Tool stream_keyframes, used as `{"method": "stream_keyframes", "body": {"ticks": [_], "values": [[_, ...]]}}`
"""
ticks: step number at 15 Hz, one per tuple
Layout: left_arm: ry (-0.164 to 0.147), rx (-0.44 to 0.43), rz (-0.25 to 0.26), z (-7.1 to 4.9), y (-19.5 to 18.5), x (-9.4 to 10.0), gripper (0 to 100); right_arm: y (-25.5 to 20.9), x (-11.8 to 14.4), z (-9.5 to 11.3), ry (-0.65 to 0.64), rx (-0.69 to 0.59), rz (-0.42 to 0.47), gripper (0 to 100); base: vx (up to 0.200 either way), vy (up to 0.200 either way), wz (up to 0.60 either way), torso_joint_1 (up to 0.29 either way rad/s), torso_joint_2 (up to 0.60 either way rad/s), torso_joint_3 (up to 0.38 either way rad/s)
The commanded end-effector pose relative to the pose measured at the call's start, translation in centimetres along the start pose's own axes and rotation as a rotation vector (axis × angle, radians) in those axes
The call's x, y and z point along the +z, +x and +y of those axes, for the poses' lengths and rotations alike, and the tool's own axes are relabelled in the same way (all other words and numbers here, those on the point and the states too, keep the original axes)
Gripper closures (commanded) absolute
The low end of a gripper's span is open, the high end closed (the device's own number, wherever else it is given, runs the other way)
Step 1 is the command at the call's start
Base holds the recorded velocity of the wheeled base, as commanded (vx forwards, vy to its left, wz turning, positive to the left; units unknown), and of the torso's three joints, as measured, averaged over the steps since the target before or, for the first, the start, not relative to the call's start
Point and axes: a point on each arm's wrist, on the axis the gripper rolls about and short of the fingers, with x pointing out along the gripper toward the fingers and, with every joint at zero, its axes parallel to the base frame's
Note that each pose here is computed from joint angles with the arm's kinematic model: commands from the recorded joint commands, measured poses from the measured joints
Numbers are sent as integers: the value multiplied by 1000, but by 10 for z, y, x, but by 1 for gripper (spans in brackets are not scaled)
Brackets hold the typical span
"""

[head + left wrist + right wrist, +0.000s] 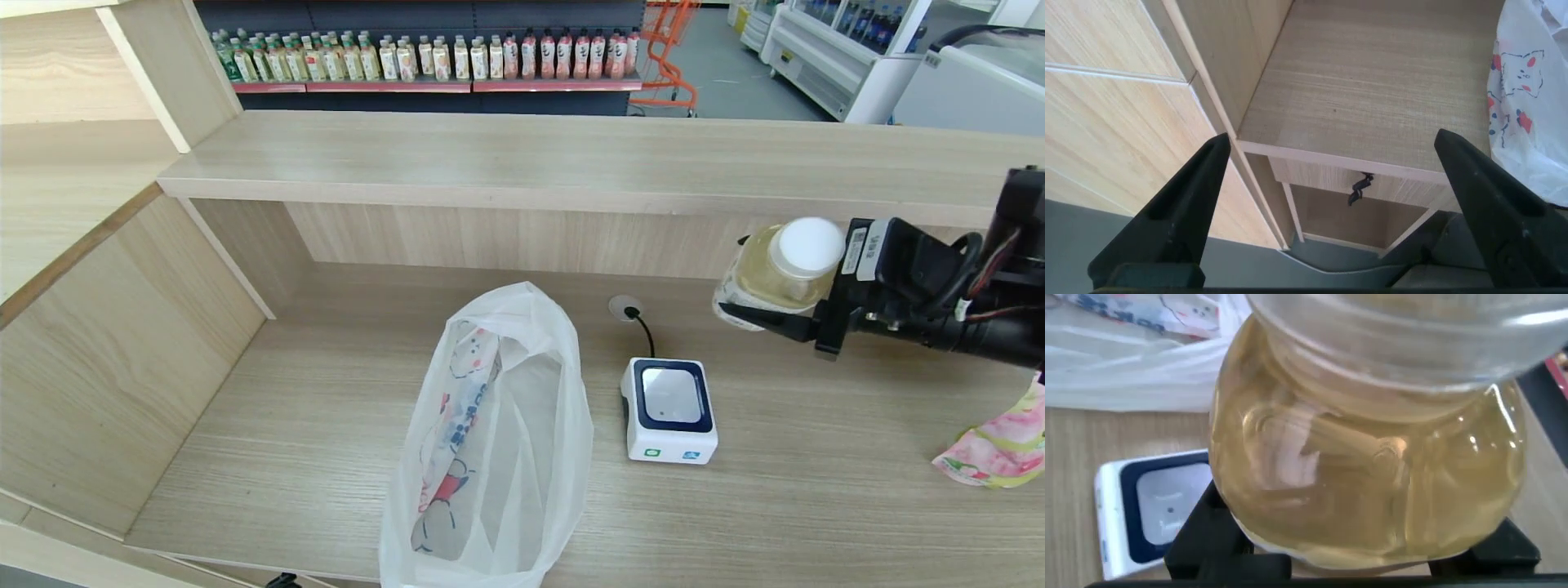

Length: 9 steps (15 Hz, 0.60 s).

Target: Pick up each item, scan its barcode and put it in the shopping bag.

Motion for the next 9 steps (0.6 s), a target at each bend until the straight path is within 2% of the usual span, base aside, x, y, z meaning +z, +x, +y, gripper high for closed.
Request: {"method": "stream_keyframes", "body": {"ticks": [1, 4, 9], "values": [[2, 1, 0, 0, 0, 0, 0, 13, -19, 9, 67, 49, 20, 100, 0, 0, 0, 0, 0, 0], [0, 1, 0, 0, 0, 0, 0, 17, -29, 22, 107, 111, 1, 100, 0, 0, 0, 0, 0, 0], [0, 1, 0, 0, 0, 0, 0, 31, -22, 54, 88, 226, -49, 100, 0, 0, 0, 0, 0, 0]]}}
